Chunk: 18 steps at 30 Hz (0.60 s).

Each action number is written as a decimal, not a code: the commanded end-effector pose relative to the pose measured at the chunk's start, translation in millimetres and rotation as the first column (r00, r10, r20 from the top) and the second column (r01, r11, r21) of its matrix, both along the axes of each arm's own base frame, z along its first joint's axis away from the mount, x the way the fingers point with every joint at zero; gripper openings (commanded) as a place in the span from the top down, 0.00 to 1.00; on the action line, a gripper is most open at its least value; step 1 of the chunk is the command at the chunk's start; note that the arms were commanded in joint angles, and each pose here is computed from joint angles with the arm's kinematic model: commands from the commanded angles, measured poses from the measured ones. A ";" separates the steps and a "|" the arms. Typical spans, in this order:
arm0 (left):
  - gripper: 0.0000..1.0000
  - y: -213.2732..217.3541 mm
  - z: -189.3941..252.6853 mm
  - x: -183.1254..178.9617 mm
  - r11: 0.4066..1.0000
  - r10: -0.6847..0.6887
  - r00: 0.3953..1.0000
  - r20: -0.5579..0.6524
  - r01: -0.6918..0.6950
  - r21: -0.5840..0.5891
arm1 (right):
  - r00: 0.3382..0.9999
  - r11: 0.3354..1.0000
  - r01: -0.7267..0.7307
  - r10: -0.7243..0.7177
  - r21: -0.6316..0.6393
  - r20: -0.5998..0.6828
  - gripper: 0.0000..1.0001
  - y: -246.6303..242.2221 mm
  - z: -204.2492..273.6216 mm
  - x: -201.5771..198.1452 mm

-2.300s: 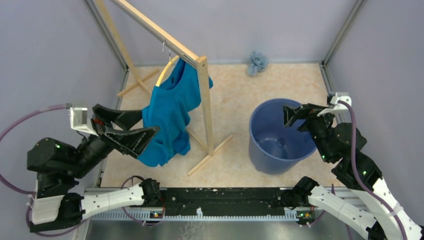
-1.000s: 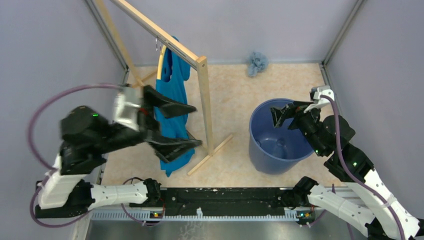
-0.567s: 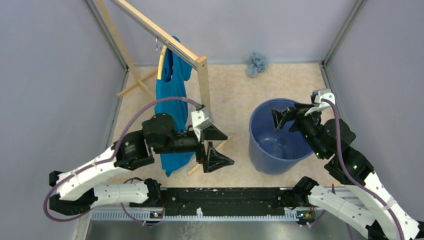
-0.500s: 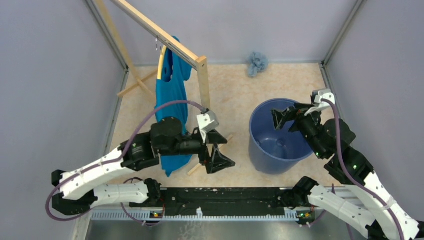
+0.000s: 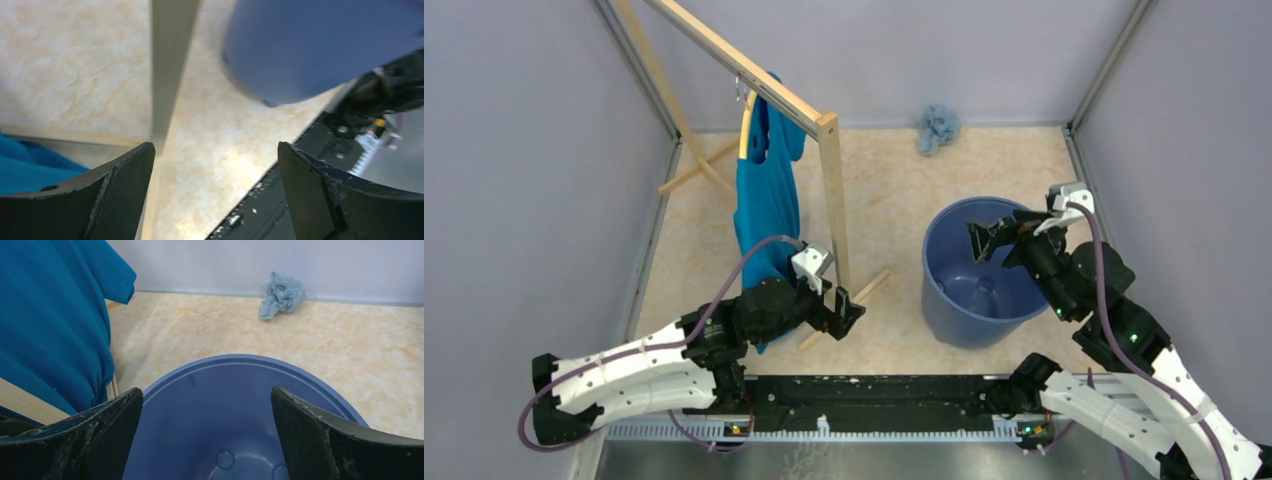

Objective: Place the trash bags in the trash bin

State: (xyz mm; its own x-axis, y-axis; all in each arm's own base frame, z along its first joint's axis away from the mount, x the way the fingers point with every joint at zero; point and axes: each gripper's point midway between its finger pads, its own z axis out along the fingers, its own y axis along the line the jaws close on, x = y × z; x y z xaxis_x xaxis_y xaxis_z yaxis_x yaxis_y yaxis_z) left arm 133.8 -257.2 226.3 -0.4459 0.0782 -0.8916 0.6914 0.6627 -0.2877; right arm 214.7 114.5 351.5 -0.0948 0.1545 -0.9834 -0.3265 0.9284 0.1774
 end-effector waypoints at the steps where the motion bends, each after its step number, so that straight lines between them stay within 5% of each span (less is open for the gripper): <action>1: 0.01 -0.4 -7.2 37.8 0.976 0.208 0.976 0.072 -0.202 -0.075 | 1.000 1.000 -0.016 0.016 0.027 0.014 0.01 4.3 4.6 -0.9; 9: 0.02 11.0 -43.3 77.7 0.892 0.442 0.889 0.117 -0.449 0.040 | 1.000 0.999 -0.020 0.020 0.035 0.002 0.01 2.8 1.4 -4.4; 18: 0.02 35.3 -64.6 118.3 0.867 0.496 0.867 0.043 -0.498 0.037 | 1.000 0.999 -0.025 0.026 0.037 -0.015 0.01 6.2 -8.8 -2.9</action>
